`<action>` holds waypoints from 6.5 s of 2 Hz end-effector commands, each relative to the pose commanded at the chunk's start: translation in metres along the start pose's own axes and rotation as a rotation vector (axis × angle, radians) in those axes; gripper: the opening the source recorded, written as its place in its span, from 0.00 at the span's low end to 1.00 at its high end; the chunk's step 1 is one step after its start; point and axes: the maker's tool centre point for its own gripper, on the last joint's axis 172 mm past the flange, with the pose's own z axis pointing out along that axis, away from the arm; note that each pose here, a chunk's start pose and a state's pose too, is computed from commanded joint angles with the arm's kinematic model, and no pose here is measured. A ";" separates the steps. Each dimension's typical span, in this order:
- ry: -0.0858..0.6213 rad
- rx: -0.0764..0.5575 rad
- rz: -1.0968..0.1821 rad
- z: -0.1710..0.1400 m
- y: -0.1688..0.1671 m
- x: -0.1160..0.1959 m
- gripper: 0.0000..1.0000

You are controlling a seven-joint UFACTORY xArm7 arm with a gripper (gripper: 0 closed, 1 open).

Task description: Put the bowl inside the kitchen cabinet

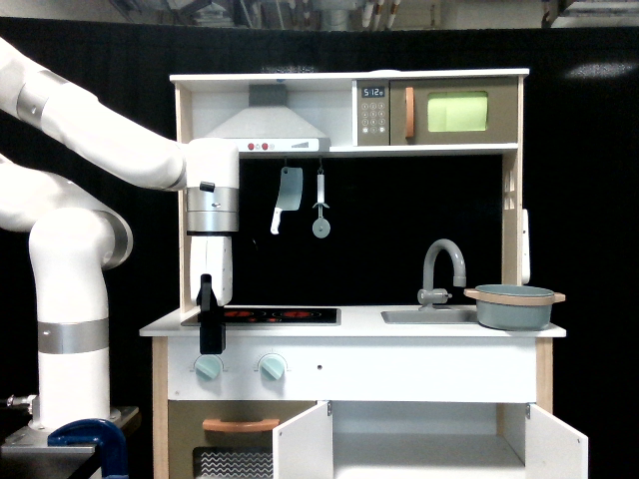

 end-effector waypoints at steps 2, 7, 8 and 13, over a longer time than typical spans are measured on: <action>0.052 0.000 0.000 -0.009 0.017 0.025 1.00; 0.129 0.034 0.284 -0.053 0.061 0.236 1.00; 0.148 0.062 0.230 -0.061 0.040 0.253 1.00; 0.117 0.567 0.270 -0.104 -0.004 0.394 1.00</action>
